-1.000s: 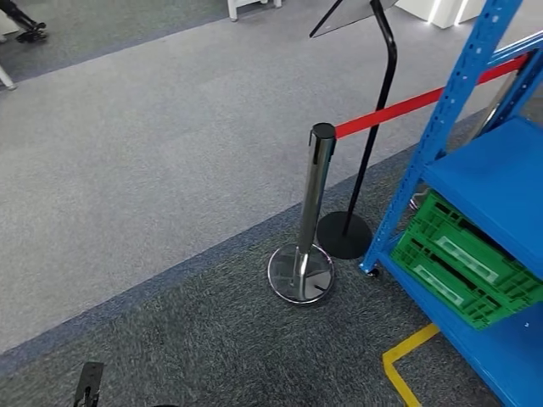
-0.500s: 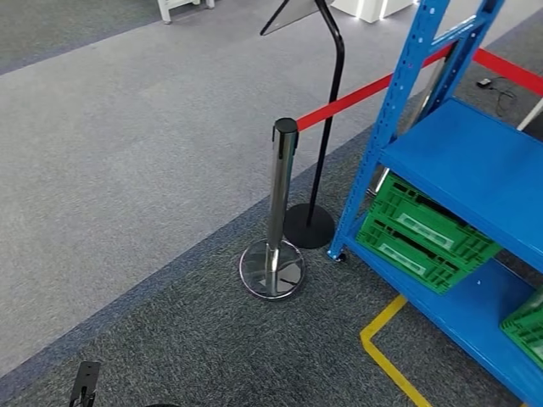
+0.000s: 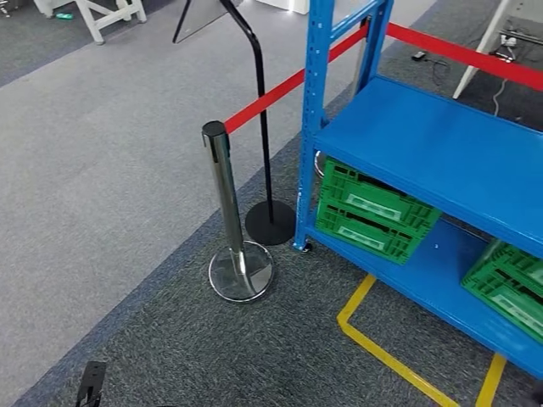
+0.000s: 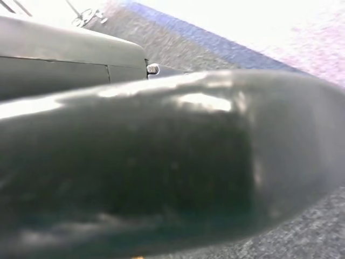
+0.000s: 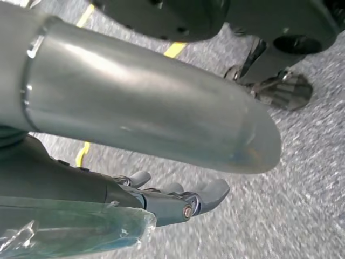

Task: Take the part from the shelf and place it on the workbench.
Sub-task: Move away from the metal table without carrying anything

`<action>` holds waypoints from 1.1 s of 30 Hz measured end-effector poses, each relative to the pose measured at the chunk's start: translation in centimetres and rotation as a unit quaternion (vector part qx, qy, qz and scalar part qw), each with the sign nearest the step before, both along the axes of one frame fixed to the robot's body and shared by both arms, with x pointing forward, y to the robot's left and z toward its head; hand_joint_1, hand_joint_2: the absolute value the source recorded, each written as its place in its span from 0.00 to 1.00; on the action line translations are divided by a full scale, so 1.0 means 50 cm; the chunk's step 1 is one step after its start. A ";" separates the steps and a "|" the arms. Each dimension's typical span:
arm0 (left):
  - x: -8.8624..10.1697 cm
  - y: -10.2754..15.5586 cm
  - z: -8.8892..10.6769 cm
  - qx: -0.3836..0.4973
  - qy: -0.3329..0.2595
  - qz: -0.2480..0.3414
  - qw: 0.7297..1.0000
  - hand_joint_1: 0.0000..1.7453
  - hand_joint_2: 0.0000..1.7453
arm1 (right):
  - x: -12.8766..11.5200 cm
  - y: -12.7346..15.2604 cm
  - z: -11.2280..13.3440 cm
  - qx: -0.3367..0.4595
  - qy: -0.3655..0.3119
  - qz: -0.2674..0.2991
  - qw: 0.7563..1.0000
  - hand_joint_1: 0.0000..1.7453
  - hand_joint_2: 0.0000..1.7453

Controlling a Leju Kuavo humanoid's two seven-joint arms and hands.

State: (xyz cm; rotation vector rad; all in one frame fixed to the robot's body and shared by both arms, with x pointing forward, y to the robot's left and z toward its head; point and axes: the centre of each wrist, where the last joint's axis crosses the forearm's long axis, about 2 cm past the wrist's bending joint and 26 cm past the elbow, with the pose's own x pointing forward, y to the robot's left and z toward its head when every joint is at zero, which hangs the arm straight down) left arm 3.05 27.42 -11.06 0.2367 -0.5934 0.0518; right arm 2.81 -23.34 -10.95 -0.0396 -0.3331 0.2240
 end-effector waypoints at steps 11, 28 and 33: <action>0.003 0.001 0.000 0.000 -0.005 0.001 1.000 0.00 0.00 | -0.011 0.000 -0.001 0.000 0.006 0.001 1.000 0.00 0.00; 0.002 0.004 0.000 0.001 -0.009 0.007 1.000 0.00 0.00 | -0.003 0.000 0.000 0.000 0.002 0.002 1.000 0.00 0.00; -0.003 0.006 -0.001 0.002 -0.007 0.007 1.000 0.00 0.00 | -0.003 0.000 0.000 0.000 0.002 0.002 1.000 0.00 0.00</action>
